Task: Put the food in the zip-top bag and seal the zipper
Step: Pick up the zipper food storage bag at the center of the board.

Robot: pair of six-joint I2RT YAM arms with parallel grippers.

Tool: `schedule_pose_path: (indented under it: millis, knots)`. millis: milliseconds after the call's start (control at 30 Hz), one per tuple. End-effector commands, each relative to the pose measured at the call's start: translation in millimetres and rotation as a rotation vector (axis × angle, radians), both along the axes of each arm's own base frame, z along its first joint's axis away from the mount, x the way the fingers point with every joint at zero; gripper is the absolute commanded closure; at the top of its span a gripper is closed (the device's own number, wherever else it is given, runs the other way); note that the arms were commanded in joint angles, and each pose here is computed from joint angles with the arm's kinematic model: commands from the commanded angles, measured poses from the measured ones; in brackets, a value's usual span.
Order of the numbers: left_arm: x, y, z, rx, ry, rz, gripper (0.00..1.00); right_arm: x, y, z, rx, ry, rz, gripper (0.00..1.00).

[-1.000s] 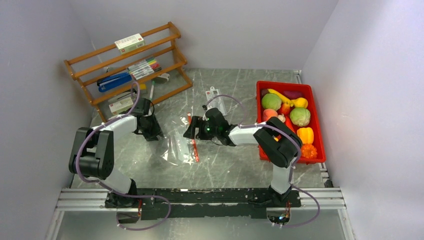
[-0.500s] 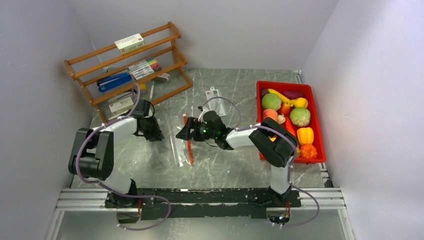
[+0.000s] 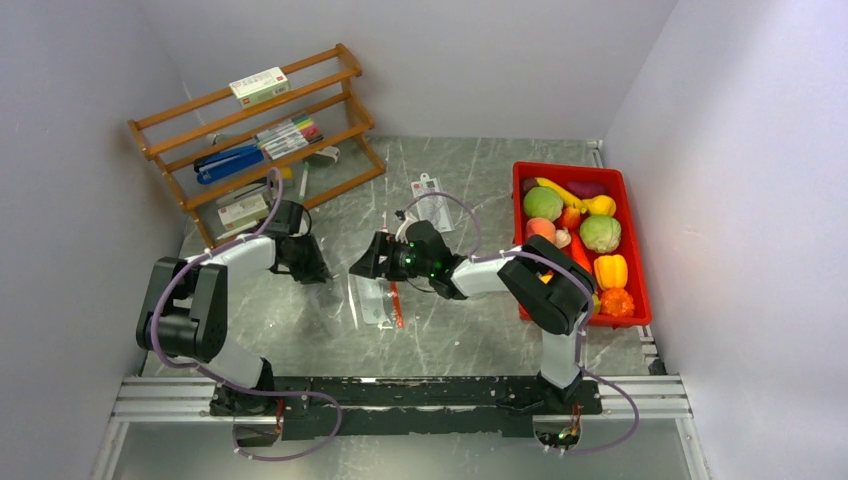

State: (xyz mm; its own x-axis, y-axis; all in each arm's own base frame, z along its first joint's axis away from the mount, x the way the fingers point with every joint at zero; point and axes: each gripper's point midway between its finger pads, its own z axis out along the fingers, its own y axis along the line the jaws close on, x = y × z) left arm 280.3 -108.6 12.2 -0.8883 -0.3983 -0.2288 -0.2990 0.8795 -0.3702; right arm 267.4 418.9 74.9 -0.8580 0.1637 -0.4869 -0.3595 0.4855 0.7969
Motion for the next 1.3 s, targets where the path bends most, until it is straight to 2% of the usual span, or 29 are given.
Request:
schedule_pose_path:
  millis: [0, 167, 300, 400, 700, 867, 1000, 1267]
  knots:
    - [-27.6, -1.9, -16.4, 0.015, 0.096, -0.036, 0.77, 8.6, -17.5, -24.2, -0.138, -0.003, -0.055, 0.24]
    - [-25.3, -1.0, -15.7, 0.029, 0.095, -0.049, 0.8, 21.0, -33.8, -6.2, -0.234, -0.11, -0.07, 0.24]
    - [-20.1, -8.5, -12.3, 0.025, 0.083, -0.073, 0.89, 31.9, -54.4, -12.3, -0.335, -0.141, -0.134, 0.24]
    - [-18.6, -12.9, -11.2, 0.025, 0.082, -0.086, 0.93, 41.8, -64.8, -25.6, -0.364, -0.126, -0.156, 0.24]
    - [-20.5, -17.0, -17.3, 0.031, 0.096, -0.096, 0.93, 60.0, -72.4, -44.7, -0.47, -0.072, -0.184, 0.24]
    - [-18.7, -19.1, -19.6, 0.038, 0.101, -0.108, 0.93, 30.9, -59.8, -48.0, -0.314, -0.034, -0.097, 0.25]
    - [-19.0, -17.6, -20.6, 0.055, 0.103, -0.116, 0.93, 22.2, -52.3, -55.7, -0.279, 0.037, -0.071, 0.26]
    - [-23.3, -15.3, -24.0, 0.066, 0.108, -0.115, 0.93, 13.8, -35.1, -27.9, -0.107, 0.015, -0.018, 0.31]
